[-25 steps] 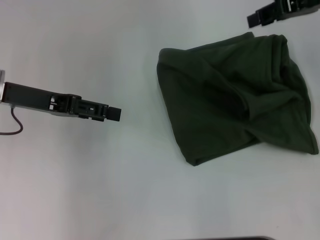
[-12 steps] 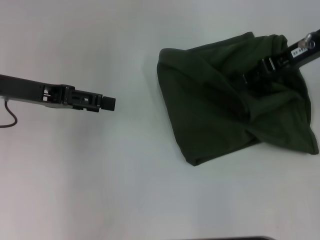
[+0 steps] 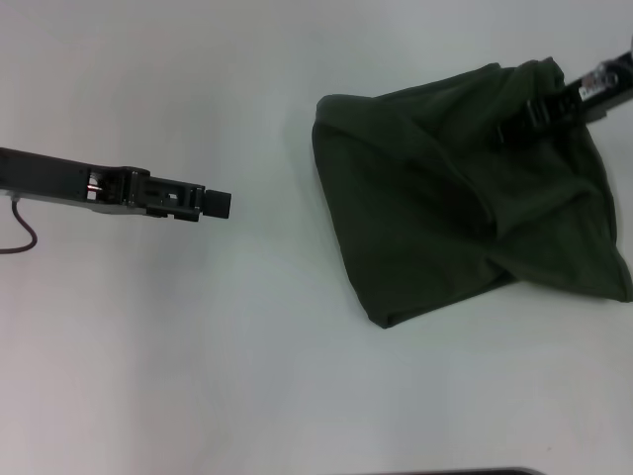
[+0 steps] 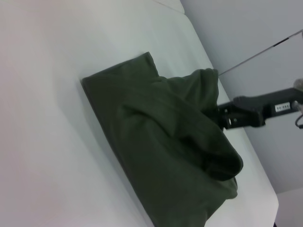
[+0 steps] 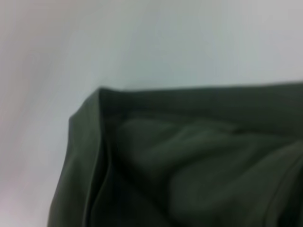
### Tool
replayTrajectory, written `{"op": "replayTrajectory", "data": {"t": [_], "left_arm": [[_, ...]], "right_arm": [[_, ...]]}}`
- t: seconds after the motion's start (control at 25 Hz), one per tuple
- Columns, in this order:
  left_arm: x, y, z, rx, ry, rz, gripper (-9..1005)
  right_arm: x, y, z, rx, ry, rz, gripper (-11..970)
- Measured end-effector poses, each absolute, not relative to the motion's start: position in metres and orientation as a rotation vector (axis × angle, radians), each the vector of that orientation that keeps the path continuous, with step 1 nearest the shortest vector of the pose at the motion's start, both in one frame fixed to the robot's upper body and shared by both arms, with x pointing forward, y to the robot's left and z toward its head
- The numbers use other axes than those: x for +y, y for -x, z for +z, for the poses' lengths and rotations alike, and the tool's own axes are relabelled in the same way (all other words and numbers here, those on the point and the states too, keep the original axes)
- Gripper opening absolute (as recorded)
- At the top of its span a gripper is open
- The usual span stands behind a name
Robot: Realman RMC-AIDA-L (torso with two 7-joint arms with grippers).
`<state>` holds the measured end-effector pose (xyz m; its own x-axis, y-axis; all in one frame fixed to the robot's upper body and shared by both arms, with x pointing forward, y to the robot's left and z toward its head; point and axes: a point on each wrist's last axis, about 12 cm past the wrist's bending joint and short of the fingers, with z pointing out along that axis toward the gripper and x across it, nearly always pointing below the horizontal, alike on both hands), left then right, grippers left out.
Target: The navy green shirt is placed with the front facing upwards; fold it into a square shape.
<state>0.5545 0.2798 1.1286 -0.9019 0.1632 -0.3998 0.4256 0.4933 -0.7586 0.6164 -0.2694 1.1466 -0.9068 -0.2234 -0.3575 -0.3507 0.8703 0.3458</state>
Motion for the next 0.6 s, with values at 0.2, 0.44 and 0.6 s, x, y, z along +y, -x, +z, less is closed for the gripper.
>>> {"op": "replayTrajectory", "data": {"t": [0.2,0.44,0.6], "left_arm": [[0.279,-0.554,1.127,2.471,-0.497,-1.371,784],[0.279,-0.554,1.127,2.476,-0.484,-1.373,782],[0.279,-0.555,1.127,2.475,-0.481,-1.369,782]], "right_arm": [[-0.269,-0.629,1.146,2.646,0.382,0.506,415],[-0.265,-0.633,1.149,2.611,0.390,0.485,415],[-0.261,-0.637,1.150,2.579,0.403,0.471,415]]}}
